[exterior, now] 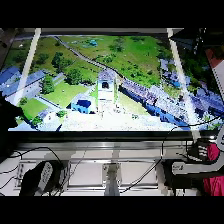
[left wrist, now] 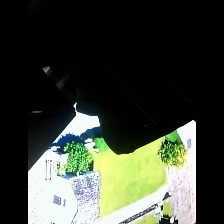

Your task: Fold the clothes and pants, and hang the long-sleeved shirts on hangers.

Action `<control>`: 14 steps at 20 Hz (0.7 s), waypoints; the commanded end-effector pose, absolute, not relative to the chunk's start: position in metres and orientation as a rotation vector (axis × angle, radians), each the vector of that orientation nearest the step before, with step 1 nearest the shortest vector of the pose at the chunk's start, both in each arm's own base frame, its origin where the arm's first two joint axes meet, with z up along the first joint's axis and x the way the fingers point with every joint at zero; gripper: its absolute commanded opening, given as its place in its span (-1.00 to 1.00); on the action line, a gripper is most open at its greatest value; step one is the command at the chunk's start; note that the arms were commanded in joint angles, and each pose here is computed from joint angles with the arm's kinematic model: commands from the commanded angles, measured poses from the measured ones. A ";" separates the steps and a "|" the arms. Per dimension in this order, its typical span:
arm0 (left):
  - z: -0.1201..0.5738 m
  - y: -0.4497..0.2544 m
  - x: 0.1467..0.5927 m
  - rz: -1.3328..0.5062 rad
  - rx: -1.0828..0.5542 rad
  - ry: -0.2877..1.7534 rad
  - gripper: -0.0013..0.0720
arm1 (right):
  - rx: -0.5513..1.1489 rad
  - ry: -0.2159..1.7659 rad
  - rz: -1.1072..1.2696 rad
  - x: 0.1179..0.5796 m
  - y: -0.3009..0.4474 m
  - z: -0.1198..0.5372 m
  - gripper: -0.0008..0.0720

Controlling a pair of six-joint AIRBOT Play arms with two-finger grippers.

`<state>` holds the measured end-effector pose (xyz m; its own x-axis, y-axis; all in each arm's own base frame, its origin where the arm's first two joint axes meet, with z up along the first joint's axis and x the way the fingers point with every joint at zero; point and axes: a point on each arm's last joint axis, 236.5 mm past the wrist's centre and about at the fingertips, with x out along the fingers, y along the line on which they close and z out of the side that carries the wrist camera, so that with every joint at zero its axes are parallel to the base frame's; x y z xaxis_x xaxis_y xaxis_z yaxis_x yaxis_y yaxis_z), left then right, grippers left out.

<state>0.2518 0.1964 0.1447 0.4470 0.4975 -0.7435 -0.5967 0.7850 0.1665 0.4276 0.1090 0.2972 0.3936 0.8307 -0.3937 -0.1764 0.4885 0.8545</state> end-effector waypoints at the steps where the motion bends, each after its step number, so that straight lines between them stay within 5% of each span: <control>1: 0.144 0.199 0.250 0.686 -0.115 0.882 -0.93 | 0.823 0.952 0.741 0.428 0.109 0.298 -0.95; 6: 0.144 0.262 0.223 0.844 0.242 1.063 -0.81 | 0.823 0.952 0.741 0.428 0.109 0.298 -0.95; 8: 0.136 0.277 0.222 0.870 0.315 1.132 0.11 | 0.823 0.952 0.741 0.428 0.109 0.298 -0.95; 9: 0.129 0.281 0.223 0.858 0.349 1.175 0.39 | 0.823 0.952 0.741 0.428 0.109 0.298 -0.95; 14: 0.089 0.288 0.233 0.634 0.577 1.419 0.44 | 0.823 0.952 0.741 0.428 0.109 0.298 -0.95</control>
<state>0.2308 0.2791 0.1048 0.0984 0.7005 -0.7068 -0.2657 0.7030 0.6597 0.4277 0.1089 0.2973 0.3939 0.8307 -0.3935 -0.1768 0.4886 0.8544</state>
